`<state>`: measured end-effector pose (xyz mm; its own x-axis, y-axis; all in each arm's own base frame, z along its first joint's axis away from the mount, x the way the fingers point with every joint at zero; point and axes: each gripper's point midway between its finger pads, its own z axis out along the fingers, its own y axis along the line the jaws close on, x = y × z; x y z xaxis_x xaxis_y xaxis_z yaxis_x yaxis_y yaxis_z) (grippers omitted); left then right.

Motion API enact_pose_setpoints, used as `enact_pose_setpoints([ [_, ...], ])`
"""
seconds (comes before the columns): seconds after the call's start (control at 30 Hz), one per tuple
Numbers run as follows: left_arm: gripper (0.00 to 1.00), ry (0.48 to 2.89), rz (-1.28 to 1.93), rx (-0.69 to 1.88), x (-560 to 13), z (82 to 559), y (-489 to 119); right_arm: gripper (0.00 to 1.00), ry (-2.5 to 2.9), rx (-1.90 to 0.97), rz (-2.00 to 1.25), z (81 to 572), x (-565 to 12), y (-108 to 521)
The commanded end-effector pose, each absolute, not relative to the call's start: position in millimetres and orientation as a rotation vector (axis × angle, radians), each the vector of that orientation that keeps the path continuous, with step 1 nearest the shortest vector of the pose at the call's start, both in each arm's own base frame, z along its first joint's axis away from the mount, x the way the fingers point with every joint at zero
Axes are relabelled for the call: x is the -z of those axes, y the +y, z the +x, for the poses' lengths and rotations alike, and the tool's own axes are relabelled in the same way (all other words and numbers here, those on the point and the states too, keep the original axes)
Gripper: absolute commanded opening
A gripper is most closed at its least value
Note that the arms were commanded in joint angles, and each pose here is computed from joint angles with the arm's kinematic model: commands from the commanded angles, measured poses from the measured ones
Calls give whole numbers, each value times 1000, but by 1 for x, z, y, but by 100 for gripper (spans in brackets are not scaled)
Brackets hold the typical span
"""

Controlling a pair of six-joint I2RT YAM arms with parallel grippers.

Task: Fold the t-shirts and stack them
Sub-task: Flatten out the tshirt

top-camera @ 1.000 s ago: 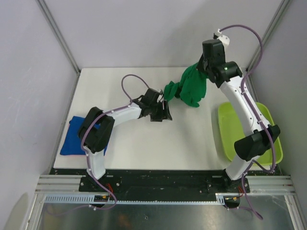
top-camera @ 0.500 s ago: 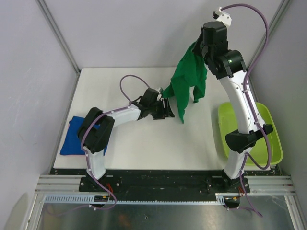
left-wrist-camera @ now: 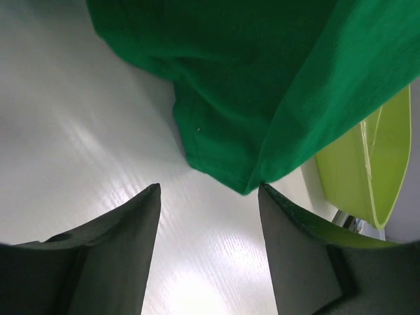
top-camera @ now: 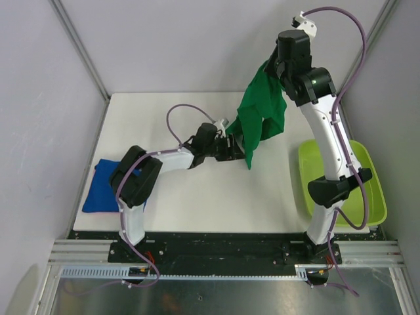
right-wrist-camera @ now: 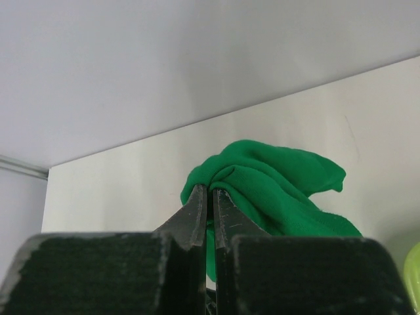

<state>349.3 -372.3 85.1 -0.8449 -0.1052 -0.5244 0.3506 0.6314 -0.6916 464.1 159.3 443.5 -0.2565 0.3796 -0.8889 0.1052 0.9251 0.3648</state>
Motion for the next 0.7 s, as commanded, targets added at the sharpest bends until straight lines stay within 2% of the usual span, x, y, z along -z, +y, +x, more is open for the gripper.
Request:
enact_pose_setpoints([
  [0.0, 66, 2183, 317, 1235, -106, 359, -399, 0, 1786, -299, 378, 469, -454, 158],
  [0.43, 65, 2181, 396, 1254, -92, 331, -421, 0, 1807, -298, 392, 471, -445, 153],
  [0.67, 64, 2184, 344, 1145, -79, 343, -418, 0, 1813, -312, 395, 471, -444, 153],
])
